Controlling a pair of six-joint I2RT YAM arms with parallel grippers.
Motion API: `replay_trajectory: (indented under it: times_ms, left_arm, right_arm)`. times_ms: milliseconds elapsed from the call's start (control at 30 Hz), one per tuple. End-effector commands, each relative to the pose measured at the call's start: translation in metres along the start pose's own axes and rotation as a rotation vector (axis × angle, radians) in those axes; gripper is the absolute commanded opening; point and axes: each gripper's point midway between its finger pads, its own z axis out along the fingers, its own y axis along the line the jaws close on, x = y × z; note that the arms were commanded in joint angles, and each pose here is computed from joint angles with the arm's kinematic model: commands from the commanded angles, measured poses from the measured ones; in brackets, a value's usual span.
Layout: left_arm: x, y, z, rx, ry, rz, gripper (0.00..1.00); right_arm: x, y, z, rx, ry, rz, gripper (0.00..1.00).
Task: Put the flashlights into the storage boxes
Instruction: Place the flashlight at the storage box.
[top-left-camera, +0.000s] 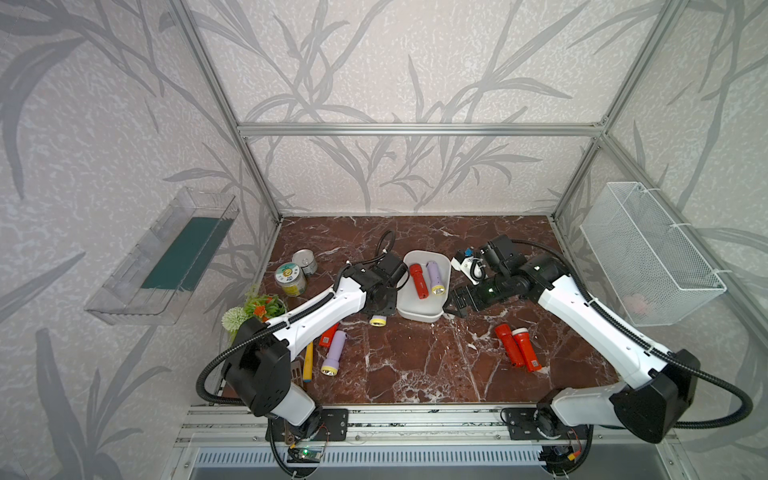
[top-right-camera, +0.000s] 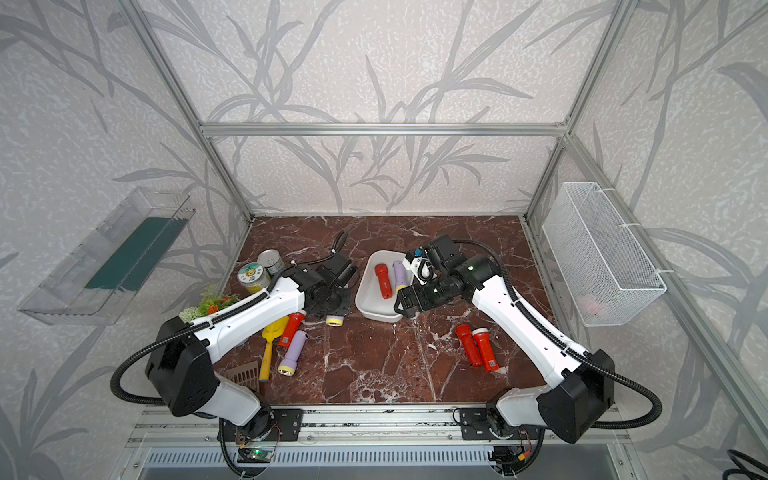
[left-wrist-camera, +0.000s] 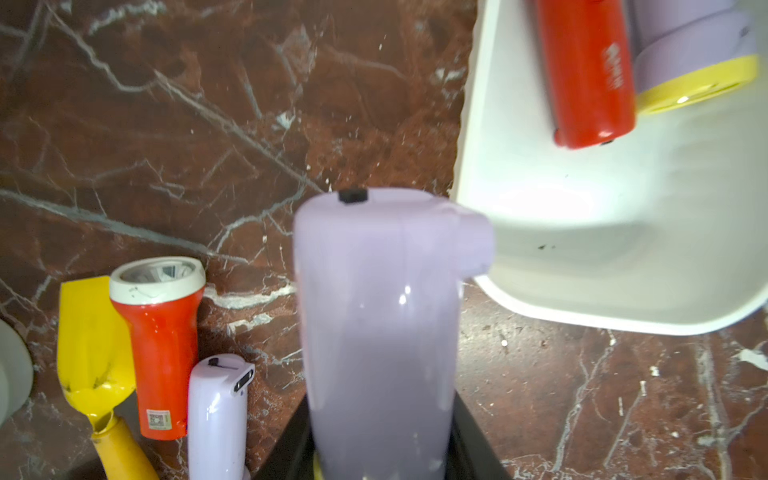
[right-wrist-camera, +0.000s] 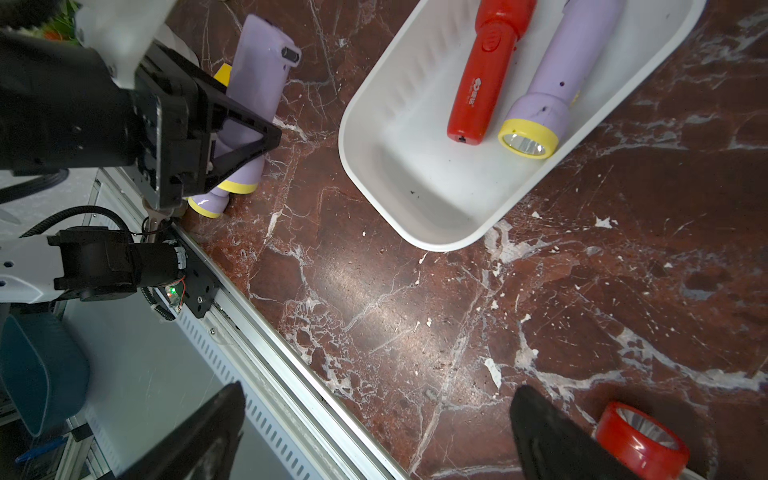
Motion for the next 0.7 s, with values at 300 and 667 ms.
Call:
replay_trajectory:
  times_ms: [300, 667]
  left_arm:
    - [-0.051, -0.033, 0.015, 0.012, 0.018, 0.167, 0.27]
    - [-0.104, -0.08, 0.042, 0.111, -0.018, 0.217, 0.27]
  right_arm:
    - [0.0, -0.006, -0.015, 0.063, -0.053, 0.022, 0.99]
    - [0.008, -0.016, -0.024, 0.124, -0.073, 0.06, 0.99]
